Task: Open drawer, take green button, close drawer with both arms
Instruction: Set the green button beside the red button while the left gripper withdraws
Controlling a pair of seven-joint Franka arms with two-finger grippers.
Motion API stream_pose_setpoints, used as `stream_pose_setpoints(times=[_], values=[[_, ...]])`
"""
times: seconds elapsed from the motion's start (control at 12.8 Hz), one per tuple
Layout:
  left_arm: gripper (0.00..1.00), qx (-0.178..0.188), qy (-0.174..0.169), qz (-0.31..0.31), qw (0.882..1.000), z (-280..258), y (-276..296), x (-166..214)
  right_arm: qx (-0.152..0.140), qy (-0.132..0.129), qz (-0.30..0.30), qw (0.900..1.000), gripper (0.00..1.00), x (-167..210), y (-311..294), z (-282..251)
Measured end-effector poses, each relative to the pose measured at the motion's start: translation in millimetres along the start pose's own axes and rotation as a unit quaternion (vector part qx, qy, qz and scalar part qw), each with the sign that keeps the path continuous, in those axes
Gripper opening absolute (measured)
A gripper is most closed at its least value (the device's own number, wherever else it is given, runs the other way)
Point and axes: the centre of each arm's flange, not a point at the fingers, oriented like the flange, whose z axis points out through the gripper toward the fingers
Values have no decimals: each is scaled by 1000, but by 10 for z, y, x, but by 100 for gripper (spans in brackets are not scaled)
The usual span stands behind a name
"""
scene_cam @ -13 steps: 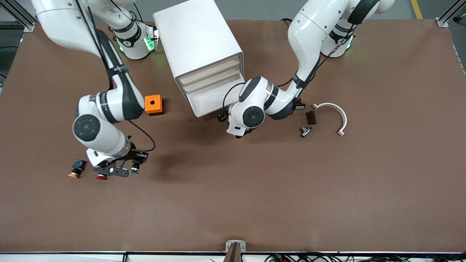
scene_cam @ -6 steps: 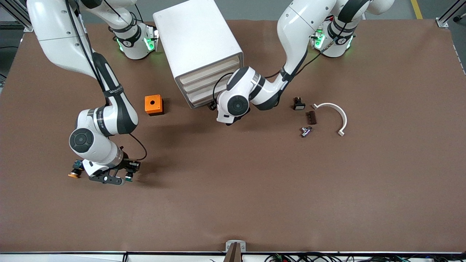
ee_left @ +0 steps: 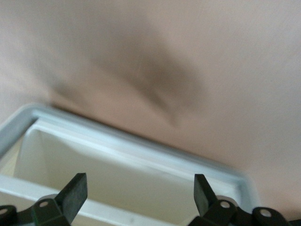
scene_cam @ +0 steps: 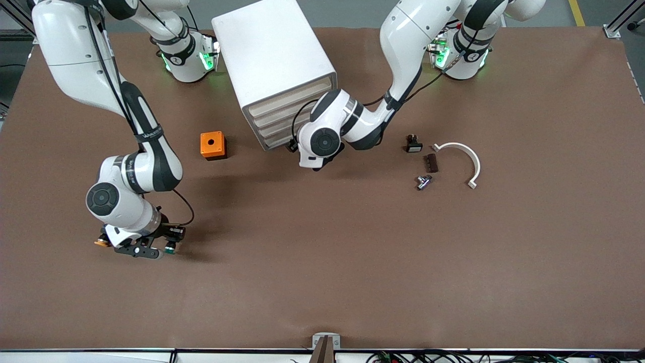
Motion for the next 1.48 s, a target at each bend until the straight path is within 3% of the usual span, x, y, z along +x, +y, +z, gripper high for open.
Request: stream_pose_setpoints(times=[0.16,0.31,0.47,0.62,0.94,1.4,1.48], values=[[100,-49,45,-30,997,-679,76,622,0,-1,-2,1000,41,-1,13,16],[100,-90,116,-48,988,-1510,-8,1224,1,-3,-3,1000,41,-12,-8,38],[100,-117,188,-46,974,-2277,-217,1603,1,-5,-4,1000,41,-20,-15,64],[100,-131,235,-23,963,-2930,-488,1812,1,-7,-6,1000,41,-30,-37,81],[100,-114,259,21,959,-4085,-1352,2079,2,-16,-14,1000,41,-104,-114,157],[100,-95,276,130,948,-5250,-2641,1901,2,-26,-23,999,42,-218,-205,219],[100,-93,276,147,945,-5356,-2818,1881,2,-26,-23,999,49,-217,-204,214]])
